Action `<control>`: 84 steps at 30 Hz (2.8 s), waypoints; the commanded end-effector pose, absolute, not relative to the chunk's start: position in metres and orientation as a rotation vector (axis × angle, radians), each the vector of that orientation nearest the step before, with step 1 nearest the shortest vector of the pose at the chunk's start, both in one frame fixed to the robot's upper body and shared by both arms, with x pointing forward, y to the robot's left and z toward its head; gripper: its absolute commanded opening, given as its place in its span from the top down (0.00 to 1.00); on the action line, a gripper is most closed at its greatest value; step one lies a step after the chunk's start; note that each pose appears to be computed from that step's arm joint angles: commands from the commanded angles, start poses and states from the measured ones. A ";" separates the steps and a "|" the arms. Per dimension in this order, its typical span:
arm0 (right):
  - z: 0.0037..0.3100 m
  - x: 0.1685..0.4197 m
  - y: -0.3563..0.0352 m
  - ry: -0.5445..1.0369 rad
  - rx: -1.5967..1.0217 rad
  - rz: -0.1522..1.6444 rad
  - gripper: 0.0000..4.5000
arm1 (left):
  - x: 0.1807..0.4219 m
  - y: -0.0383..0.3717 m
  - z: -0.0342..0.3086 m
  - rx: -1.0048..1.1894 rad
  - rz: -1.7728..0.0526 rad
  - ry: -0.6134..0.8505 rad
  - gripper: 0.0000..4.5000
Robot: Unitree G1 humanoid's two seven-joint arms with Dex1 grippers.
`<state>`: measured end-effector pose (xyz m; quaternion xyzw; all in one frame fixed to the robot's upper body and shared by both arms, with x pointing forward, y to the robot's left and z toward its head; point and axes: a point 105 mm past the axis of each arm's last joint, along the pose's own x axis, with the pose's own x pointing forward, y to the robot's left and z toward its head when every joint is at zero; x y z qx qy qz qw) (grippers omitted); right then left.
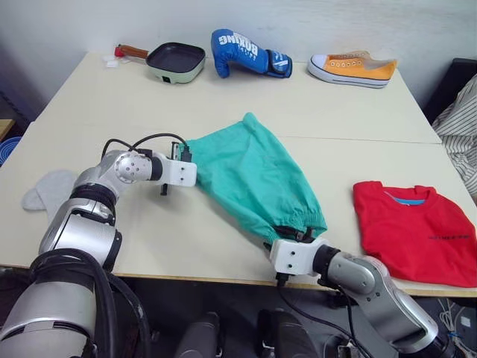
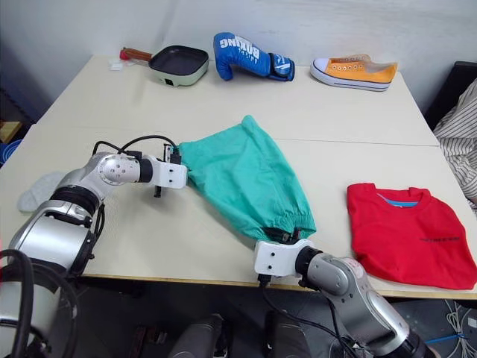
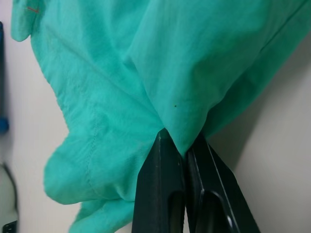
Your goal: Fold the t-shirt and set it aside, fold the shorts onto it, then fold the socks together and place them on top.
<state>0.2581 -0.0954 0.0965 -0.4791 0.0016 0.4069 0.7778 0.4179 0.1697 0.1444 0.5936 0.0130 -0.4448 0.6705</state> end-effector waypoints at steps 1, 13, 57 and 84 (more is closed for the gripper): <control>0.109 0.264 -0.123 0.006 -1.100 0.857 0.84 | 0.404 0.182 0.143 1.206 -1.077 0.062 1.00; 0.130 0.275 -0.165 -0.176 -1.340 1.238 0.98 | 0.293 0.215 0.113 0.852 -1.253 0.245 1.00; 0.118 0.341 -0.105 0.135 -0.551 0.714 0.99 | 0.376 0.118 0.104 0.224 -1.016 0.324 1.00; 0.122 0.181 -0.153 0.440 0.382 0.640 0.79 | 0.325 0.113 0.129 0.266 -1.312 0.283 1.00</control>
